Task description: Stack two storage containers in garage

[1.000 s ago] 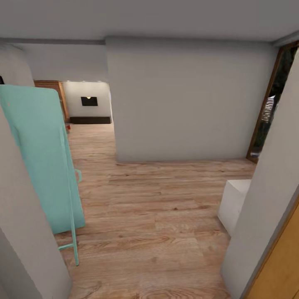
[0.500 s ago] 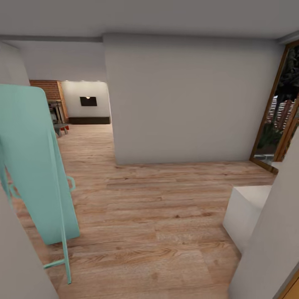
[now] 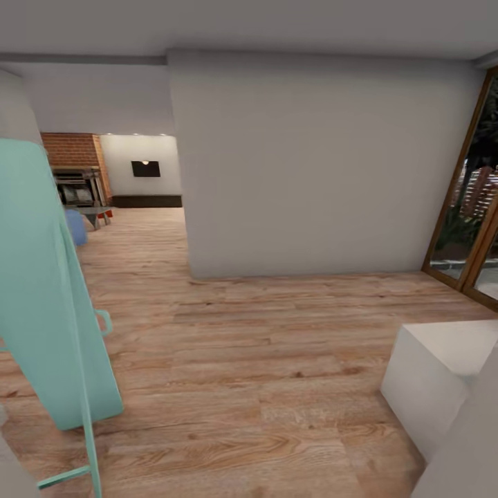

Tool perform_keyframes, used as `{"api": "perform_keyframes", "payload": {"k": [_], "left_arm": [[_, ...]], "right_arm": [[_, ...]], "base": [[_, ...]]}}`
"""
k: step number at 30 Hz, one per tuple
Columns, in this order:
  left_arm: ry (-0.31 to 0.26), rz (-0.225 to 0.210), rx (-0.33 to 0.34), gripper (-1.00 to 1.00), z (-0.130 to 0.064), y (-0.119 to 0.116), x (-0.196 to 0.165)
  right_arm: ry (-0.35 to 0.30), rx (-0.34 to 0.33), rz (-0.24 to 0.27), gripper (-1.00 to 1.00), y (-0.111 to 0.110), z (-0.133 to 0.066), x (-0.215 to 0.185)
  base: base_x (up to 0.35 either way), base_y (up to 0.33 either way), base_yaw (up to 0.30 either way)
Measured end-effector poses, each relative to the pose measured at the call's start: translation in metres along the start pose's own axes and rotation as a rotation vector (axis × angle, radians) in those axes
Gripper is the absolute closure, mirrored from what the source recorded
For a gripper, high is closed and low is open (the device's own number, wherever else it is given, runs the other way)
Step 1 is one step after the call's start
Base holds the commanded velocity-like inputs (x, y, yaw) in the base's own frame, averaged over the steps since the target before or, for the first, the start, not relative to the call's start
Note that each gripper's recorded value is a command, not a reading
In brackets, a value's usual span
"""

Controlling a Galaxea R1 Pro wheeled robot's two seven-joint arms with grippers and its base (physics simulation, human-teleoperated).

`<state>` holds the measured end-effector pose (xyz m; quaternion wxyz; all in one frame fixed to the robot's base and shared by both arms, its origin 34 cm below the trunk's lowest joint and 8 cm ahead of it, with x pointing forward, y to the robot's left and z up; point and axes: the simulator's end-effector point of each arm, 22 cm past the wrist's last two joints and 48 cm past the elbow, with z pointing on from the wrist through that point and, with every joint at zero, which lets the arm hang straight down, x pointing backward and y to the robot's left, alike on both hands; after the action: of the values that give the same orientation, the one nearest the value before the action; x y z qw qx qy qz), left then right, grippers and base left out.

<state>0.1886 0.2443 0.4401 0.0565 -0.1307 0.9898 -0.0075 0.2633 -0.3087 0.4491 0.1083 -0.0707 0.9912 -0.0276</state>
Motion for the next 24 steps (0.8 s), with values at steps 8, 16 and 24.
{"api": "perform_keyframes", "payload": {"k": [8,16,24], "left_arm": [[-0.004,-0.001,0.0,-1.0,0.0,0.0001,-0.0008],[-0.006,-0.003,0.0,-1.0,0.0,0.0001,-0.0015],[-0.006,-0.003,0.0,-1.0,0.0,0.0001,-0.0014]], "right_arm": [[0.001,0.0,0.003,-1.0,-0.0001,0.0,0.0003],[0.002,-0.003,-0.002,-1.0,0.0007,0.0,0.0005],[0.012,-0.014,-0.003,-1.0,0.0031,0.0,0.0028]], "base": [[0.324,0.0,0.0],[0.324,0.0,0.0],[0.323,0.0,0.0]]}}
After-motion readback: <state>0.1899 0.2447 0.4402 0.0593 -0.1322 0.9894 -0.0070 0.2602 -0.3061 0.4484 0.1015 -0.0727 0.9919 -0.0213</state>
